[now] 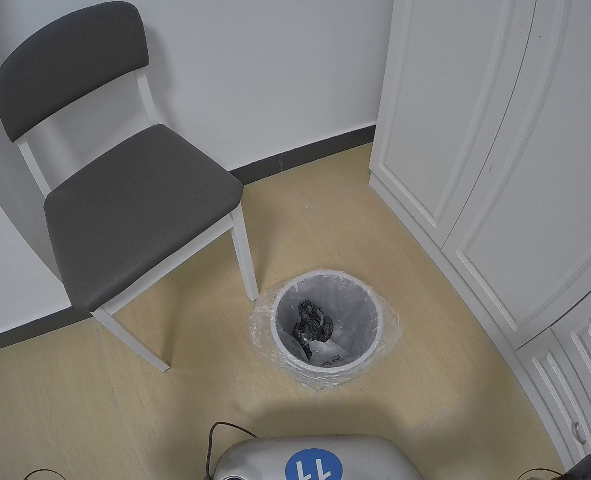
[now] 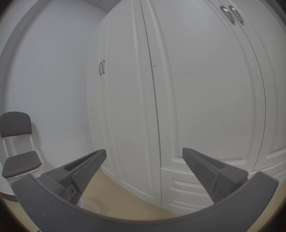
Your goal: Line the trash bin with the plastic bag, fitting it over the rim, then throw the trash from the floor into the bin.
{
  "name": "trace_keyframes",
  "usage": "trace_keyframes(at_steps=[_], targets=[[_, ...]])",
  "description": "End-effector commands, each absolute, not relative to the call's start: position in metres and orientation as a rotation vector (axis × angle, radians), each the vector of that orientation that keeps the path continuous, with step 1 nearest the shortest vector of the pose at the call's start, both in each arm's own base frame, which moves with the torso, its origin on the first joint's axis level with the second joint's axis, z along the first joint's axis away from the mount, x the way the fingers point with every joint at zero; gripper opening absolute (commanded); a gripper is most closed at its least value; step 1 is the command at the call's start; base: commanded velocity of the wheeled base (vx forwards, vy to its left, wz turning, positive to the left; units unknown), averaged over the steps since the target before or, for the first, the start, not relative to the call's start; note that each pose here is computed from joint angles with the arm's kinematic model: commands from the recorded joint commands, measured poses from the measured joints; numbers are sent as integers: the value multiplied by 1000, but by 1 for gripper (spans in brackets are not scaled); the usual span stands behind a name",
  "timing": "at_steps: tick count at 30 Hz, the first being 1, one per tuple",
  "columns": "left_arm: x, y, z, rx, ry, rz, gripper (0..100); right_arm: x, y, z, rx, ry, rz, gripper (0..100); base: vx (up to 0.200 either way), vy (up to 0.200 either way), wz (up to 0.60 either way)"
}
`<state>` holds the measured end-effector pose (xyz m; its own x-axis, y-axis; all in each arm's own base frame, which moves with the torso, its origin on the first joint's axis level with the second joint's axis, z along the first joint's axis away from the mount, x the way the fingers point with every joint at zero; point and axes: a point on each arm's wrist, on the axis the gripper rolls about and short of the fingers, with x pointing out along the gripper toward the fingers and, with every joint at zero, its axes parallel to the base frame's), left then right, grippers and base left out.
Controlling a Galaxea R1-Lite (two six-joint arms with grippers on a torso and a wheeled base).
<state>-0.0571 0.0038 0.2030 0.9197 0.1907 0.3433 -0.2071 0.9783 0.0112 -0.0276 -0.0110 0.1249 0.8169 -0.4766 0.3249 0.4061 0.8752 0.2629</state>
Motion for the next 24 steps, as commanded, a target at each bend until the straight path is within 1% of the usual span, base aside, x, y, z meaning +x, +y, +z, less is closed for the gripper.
trace_keyframes(at_steps=[1, 6, 7, 10, 11, 12, 13, 17, 20, 24], targets=[[-74, 3, 188, 47, -394, 215, 100, -32, -10, 112, 221, -401, -442, 100, 0, 0, 0], [-73, 4, 182, 48, -380, 215, 100, -30, -9, 107, 233, -351, -357, 100, 0, 0, 0], [-71, 4, 180, 49, -372, 215, 100, -29, -8, 107, 238, -341, -310, 100, 0, 0, 0], [-69, 4, 177, 48, -363, 214, 100, -28, -6, 105, 231, -319, -251, 100, 0, 0, 0], [-68, 4, 175, 45, -359, 213, 100, -27, -5, 102, 221, -289, -210, 100, 0, 0, 0], [-68, 4, 175, 45, -359, 213, 100, -27, -5, 102, 221, -289, -210, 100, 0, 0, 0], [-66, 4, 172, 47, -347, 213, 100, -26, -4, 99, 201, -245, -161, 100, 0, 0, 0], [-64, 5, 164, 49, -335, 209, 100, -25, -2, 96, 146, -210, -50, 100, 0, 0, 0], [-63, 5, 162, 46, -328, 210, 100, -25, -1, 95, 93, -190, -14, 100, 0, 0, 0], [-63, 5, 162, 47, -330, 226, 100, -23, 0, 86, 30, -98, -9, 100, 0, 0, 0]])
